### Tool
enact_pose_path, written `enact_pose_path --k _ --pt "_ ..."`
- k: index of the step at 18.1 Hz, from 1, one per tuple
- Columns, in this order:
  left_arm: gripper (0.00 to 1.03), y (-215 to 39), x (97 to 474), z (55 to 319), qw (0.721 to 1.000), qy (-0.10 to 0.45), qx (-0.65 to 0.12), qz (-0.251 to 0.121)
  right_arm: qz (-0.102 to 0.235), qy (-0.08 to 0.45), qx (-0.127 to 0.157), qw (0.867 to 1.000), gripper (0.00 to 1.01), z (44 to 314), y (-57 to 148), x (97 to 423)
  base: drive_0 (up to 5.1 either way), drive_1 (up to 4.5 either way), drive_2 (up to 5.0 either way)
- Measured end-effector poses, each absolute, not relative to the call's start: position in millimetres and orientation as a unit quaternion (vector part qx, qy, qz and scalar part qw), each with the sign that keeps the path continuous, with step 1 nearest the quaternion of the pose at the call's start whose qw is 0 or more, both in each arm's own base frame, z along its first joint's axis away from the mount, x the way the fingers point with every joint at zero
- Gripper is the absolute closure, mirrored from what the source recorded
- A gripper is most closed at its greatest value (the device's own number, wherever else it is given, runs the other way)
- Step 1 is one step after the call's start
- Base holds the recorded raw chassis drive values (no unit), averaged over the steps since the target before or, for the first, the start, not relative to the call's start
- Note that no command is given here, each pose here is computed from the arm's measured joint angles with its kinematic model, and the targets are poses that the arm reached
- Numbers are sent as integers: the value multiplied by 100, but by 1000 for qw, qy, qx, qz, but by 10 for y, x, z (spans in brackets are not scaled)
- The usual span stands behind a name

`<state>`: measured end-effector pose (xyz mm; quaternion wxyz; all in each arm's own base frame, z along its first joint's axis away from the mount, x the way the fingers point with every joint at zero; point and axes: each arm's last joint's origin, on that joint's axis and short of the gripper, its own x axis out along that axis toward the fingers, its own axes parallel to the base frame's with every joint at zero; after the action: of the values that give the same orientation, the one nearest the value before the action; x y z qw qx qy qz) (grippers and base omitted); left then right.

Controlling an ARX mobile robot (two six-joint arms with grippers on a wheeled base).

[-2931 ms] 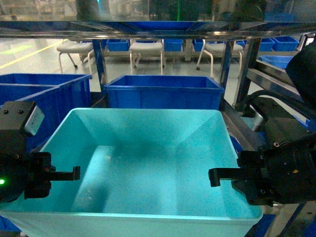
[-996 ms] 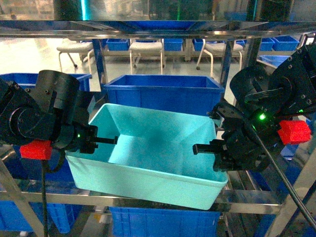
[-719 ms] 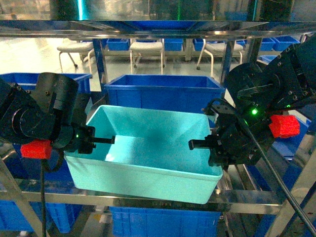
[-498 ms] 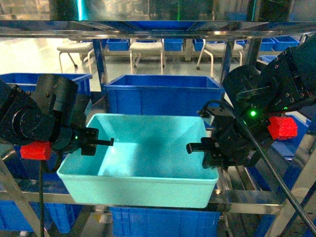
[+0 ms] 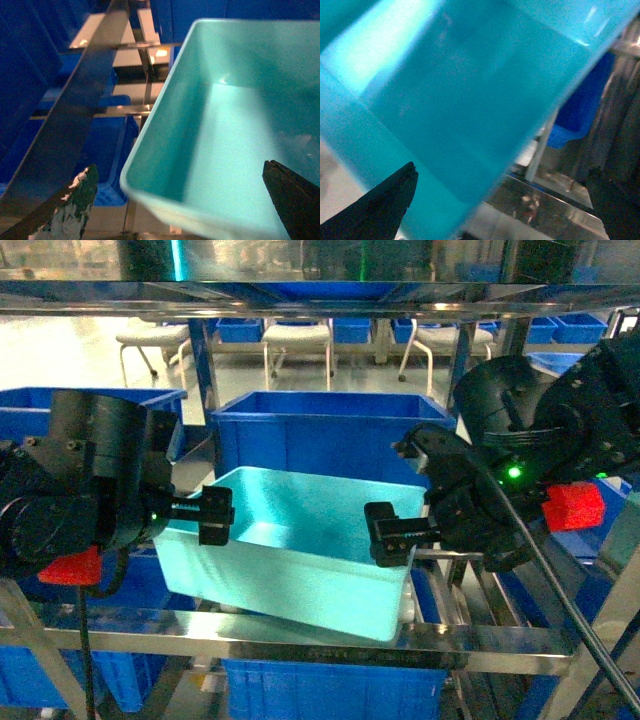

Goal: Organize blue bins on left shelf correctly

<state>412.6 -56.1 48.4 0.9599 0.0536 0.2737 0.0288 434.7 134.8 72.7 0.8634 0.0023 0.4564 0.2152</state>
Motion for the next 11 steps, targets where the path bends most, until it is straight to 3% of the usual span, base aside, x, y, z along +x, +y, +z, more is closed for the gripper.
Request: enact_pose_path --k 2,4,6,7,10,11 --pt "5 -539 3906 643 975 219 33 25 190 399 -16 897 3 926 1278 4173 0 0 0" --pt "5 -512 3626 687 972 231 28 24 187 398 -19 898 3 1020 1242 3994 0 0 0" --pt "5 -420 3192 657 952 302 29 34 214 452 -5 866 3 970 1278 3729 0 0 0" --pt "5 -350 3038 695 944 326 19 44 230 466 17 854 3 968 1297 3594 0 0 0" --pt "5 -81 2572 847 927 365 -21 79 253 482 82 835 3 1192 1262 3212 0 0 0" --pt "5 -68 2362 875 917 392 -26 66 251 499 100 824 3 1284 1197 3072 0 0 0"
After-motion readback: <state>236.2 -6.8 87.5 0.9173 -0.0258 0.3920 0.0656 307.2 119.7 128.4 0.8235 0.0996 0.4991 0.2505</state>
